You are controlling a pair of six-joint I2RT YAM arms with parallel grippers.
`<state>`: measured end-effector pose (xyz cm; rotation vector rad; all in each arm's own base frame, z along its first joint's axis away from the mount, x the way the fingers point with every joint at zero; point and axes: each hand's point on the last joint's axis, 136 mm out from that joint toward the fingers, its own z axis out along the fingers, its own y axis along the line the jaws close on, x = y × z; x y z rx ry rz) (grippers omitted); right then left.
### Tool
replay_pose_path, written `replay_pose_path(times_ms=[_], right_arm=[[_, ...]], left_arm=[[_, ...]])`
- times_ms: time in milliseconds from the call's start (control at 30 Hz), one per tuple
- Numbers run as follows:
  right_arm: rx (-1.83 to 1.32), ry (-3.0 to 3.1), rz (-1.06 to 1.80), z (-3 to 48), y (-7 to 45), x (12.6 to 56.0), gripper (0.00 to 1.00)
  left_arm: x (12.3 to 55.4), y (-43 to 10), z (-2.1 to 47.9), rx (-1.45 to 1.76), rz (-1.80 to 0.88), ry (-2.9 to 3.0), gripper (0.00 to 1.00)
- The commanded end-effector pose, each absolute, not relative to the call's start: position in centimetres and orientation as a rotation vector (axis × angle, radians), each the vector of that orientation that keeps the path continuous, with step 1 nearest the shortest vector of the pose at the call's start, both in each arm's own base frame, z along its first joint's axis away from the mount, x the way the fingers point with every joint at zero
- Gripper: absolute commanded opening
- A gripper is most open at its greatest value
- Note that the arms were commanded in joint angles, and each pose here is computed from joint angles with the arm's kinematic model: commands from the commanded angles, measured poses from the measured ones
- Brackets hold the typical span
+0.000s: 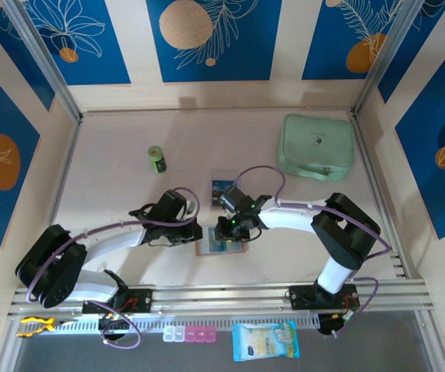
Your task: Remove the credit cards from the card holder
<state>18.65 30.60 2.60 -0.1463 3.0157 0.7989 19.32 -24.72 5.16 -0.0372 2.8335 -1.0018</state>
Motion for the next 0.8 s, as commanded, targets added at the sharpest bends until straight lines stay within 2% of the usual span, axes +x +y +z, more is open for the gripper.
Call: replay_pose_path(times_ms=[0,233,767], right_arm=[[-0.162,3.031,0.82,2.7,31.1,18.3,0.22],[-0.163,3.031,0.829,2.8,31.3,18.2,0.22],[-0.174,3.033,0.85,2.6,31.7,18.2,0.22]], left_arm=[[19.4,-25.1,6.0,-0.011,-1.022,2.83,0.06],[19.2,-26.5,4.9,-0.019,-1.089,2.841,0.06],[18.9,-26.4,3.3,-0.008,-1.046,2.887,0.06]])
